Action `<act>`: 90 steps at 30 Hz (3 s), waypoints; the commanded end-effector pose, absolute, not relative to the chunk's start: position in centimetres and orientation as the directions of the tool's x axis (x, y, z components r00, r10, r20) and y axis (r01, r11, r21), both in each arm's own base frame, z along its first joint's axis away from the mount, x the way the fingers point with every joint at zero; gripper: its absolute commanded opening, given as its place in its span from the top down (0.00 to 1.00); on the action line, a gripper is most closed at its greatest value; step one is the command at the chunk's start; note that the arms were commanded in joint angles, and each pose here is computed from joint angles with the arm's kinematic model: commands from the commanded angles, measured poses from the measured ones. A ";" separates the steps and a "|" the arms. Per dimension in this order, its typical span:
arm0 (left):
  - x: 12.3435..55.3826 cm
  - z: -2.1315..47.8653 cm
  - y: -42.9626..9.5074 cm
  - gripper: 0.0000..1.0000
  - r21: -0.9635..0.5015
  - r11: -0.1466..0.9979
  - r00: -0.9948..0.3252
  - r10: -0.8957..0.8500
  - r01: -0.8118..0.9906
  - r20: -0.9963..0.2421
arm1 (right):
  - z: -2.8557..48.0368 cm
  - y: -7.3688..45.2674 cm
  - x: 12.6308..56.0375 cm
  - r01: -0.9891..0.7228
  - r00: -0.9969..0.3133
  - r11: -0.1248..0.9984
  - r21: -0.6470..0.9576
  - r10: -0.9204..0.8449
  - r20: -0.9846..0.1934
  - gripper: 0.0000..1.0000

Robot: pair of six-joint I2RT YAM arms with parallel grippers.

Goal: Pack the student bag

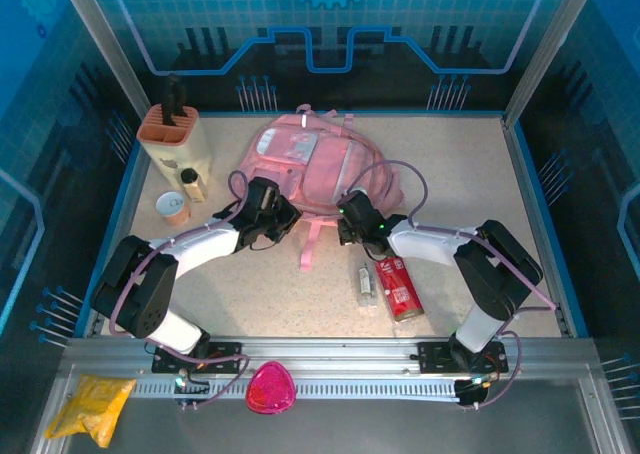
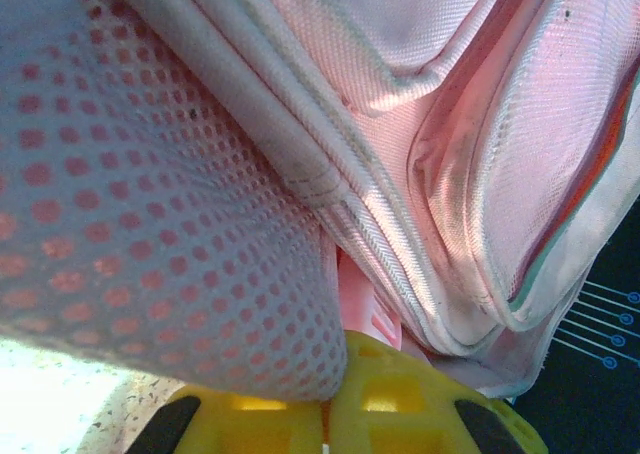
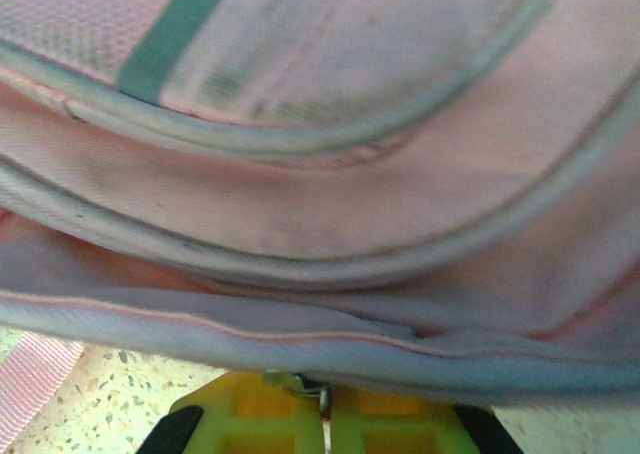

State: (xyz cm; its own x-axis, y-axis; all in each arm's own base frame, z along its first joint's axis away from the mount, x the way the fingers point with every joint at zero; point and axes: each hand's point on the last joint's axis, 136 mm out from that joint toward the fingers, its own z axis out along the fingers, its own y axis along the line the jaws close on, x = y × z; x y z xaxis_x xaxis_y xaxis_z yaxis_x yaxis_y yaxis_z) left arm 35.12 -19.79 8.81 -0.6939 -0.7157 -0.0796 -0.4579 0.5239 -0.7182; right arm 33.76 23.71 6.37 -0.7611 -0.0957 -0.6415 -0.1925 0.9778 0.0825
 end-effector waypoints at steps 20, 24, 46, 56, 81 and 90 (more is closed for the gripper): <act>45.0 11.1 -15.8 0.99 -0.704 0.603 -0.693 -0.687 -0.376 -0.218 | 9.1 29.9 28.6 -0.313 -0.816 0.923 0.224 -0.141 -0.560 1.00; 42.9 12.7 -15.9 0.76 -0.744 0.588 -0.702 -0.673 -0.319 -0.231 | 9.3 30.2 28.6 -0.320 -0.805 0.923 0.216 -0.145 -0.575 1.00; 35.9 8.4 -24.2 0.43 -0.774 0.392 -0.645 -0.764 -0.496 0.026 | 9.0 30.1 27.6 -0.332 -0.808 0.916 0.224 -0.154 -0.568 1.00; 37.0 7.7 -21.3 1.00 -0.704 0.505 -0.645 -0.759 -0.500 -0.086 | 8.5 25.7 26.6 -0.282 -0.816 0.955 0.090 -0.190 -0.546 1.00; 38.3 12.5 -11.2 0.48 -0.680 0.559 -0.642 -0.748 -0.475 -0.167 | 11.7 31.8 26.3 -0.443 -0.815 0.827 0.347 -0.210 -0.540 1.00; 30.8 11.7 -18.0 0.30 -0.715 0.388 -0.576 -0.817 -0.582 0.025 | 9.7 30.8 26.1 -0.449 -0.812 0.841 0.302 -0.243 -0.531 1.00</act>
